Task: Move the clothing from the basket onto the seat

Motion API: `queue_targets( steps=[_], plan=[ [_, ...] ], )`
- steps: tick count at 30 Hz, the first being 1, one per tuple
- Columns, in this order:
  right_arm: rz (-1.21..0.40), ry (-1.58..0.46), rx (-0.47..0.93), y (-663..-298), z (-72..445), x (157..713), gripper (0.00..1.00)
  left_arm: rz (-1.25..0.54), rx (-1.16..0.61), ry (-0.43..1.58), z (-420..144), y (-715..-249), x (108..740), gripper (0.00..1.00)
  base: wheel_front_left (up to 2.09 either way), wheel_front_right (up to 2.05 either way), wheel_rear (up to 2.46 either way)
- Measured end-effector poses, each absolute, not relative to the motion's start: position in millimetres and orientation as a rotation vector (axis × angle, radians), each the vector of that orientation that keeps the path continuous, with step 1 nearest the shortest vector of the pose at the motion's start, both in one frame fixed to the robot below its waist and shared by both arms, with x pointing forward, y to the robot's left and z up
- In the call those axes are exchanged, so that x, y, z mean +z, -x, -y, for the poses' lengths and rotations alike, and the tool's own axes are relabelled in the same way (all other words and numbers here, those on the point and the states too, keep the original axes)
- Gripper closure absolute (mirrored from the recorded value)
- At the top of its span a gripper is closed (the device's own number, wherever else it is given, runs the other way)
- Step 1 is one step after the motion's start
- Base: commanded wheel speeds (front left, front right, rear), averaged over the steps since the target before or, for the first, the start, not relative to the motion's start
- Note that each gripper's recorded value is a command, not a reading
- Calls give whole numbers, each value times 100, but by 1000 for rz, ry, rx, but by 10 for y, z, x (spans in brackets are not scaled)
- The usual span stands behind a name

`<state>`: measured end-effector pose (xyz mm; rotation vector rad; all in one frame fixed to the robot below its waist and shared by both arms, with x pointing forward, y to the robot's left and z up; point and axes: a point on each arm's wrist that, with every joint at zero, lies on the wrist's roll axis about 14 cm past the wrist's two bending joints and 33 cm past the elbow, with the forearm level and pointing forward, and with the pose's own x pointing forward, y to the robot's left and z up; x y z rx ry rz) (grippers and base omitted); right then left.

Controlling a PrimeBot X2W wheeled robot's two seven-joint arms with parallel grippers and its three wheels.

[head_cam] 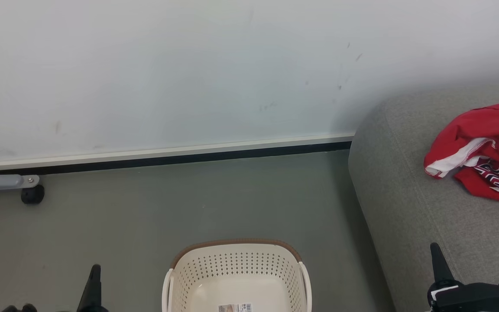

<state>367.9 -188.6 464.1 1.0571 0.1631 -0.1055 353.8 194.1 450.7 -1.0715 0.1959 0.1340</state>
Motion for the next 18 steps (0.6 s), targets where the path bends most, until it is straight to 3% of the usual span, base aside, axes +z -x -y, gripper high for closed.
queue_targets(
  steps=[18],
  plan=[
    [-125,-1304,-105,-3747,1959,4707,100,-157,107,1309,-1921,-3660,4622,100,0,0,0]
  ],
)
